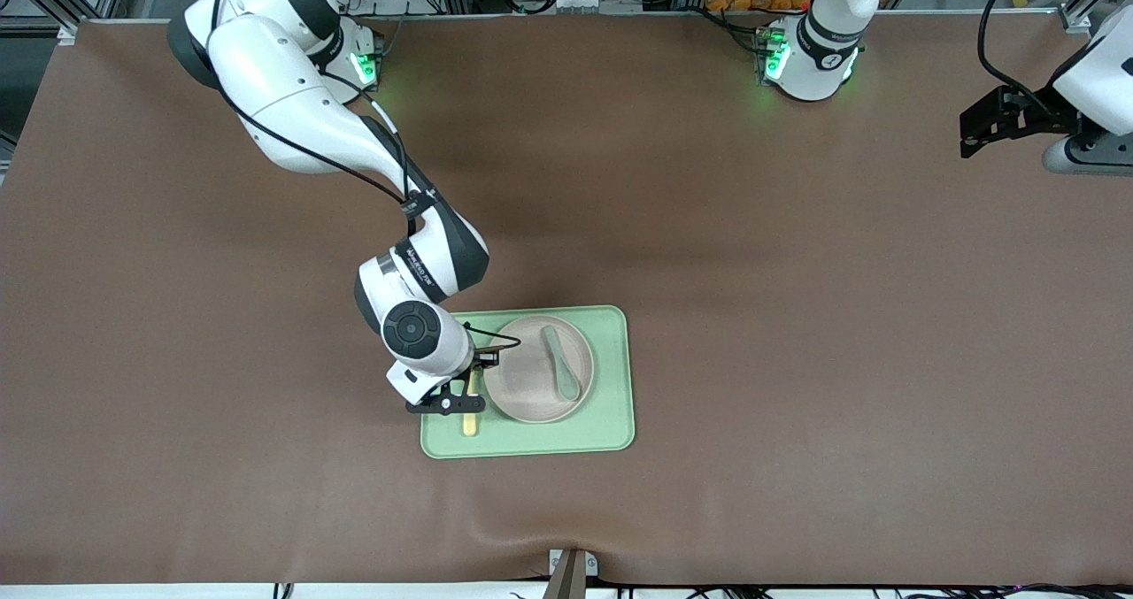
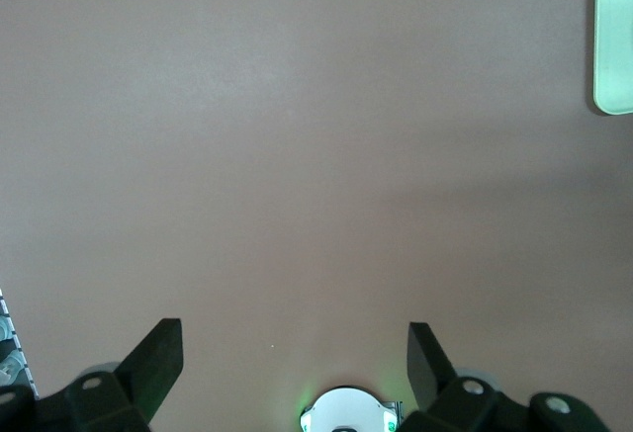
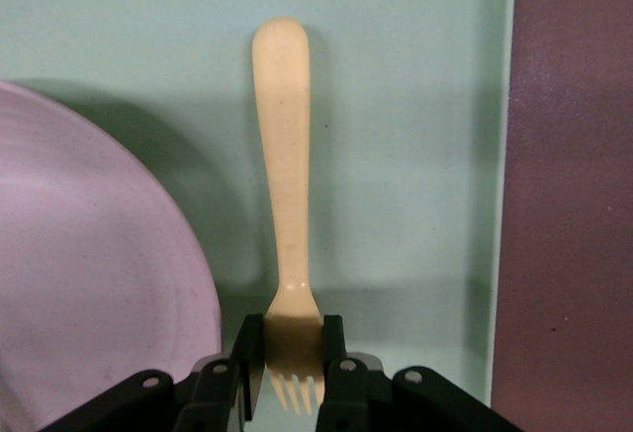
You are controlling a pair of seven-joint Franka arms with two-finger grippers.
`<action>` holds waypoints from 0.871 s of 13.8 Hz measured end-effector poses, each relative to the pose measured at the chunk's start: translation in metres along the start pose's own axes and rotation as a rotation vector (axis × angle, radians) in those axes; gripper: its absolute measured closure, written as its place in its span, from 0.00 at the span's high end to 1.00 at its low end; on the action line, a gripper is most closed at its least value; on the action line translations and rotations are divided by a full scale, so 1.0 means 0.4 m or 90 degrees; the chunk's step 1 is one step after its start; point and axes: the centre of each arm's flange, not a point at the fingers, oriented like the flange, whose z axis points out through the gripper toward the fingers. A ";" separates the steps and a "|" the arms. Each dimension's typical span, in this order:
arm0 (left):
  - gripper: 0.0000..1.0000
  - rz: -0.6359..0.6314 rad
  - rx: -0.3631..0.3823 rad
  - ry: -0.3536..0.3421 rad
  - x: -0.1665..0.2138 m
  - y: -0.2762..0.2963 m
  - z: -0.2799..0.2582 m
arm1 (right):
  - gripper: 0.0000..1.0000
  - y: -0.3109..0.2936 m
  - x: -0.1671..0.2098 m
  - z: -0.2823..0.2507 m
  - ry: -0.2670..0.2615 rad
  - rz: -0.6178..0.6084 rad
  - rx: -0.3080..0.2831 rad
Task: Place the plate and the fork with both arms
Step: 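Lift the yellow fork and move it beside the plate on the placemat, then open the right gripper to release the fork on the placemat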
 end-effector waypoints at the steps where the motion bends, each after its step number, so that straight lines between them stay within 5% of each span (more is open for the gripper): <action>1: 1.00 -0.001 0.000 0.000 0.000 -0.003 0.000 | 0.28 0.001 -0.002 0.004 -0.001 0.000 -0.001; 3: 1.00 -0.004 0.000 -0.001 0.000 -0.008 0.001 | 0.33 0.001 -0.004 0.011 -0.003 0.000 -0.001; 10: 1.00 -0.004 0.000 -0.002 -0.001 -0.009 0.001 | 1.00 0.039 0.028 -0.062 0.024 0.012 0.010; 12: 1.00 -0.004 0.000 -0.002 -0.001 -0.009 0.001 | 1.00 0.079 0.047 -0.120 0.035 0.026 0.013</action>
